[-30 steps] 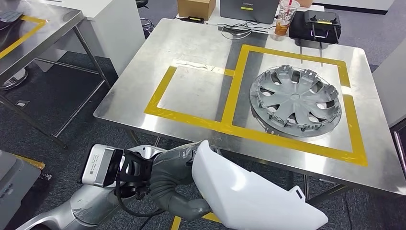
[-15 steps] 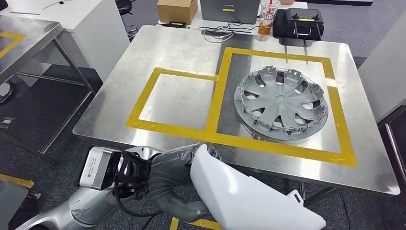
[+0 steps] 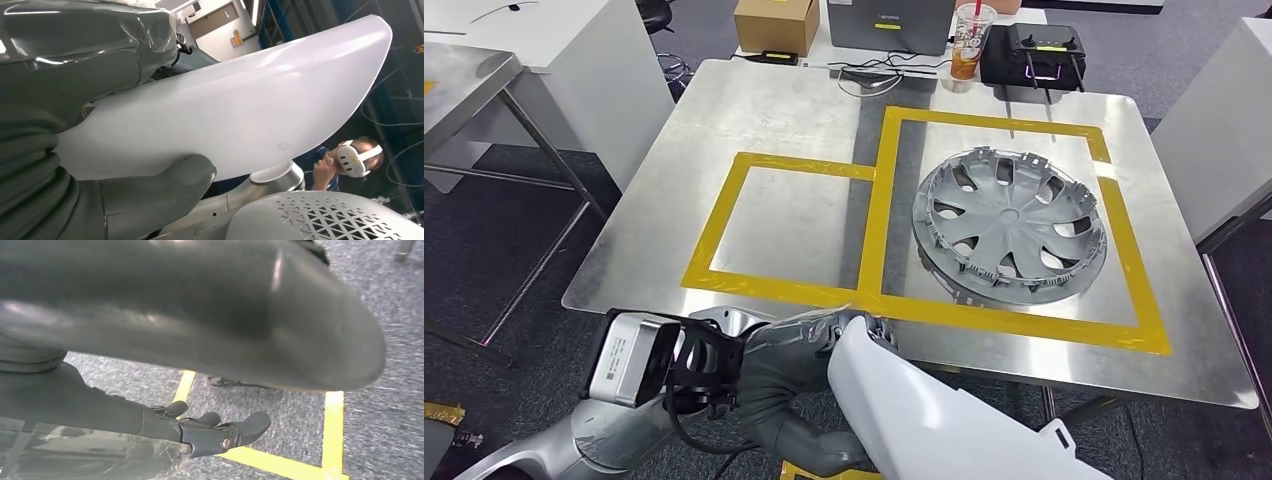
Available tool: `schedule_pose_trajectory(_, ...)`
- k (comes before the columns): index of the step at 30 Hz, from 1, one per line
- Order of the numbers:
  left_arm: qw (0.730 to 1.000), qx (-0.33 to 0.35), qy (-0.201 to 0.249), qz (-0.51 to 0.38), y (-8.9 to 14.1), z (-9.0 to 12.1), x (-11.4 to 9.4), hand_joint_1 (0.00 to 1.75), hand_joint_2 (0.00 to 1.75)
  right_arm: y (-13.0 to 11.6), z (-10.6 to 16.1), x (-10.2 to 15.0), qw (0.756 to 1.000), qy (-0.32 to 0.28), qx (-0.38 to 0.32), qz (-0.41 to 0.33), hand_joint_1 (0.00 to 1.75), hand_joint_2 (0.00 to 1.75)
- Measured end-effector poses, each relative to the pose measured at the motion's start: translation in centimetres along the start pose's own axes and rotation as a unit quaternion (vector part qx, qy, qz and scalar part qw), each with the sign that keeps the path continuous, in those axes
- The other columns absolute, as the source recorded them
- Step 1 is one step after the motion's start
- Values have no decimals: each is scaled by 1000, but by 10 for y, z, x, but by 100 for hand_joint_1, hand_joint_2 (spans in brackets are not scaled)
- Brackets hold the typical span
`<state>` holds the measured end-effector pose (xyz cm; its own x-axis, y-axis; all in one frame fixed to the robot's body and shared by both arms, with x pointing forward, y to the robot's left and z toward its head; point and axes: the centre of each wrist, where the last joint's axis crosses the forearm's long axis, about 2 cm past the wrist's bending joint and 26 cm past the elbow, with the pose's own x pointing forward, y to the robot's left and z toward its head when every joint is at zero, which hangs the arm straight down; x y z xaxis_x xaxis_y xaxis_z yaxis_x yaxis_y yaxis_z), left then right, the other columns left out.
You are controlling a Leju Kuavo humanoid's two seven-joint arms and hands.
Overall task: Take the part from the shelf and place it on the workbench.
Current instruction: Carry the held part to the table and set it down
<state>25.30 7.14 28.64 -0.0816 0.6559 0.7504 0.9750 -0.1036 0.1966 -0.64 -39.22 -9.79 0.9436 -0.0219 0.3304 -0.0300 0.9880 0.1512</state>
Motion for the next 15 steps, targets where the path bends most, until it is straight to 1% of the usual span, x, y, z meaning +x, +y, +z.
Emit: schedule_pose_trajectory(15, 1000, -8, 7, -7, -1, -2, 1, 175, 175, 1, -2, 2, 1000, -1, -1, 4, 0, 0)
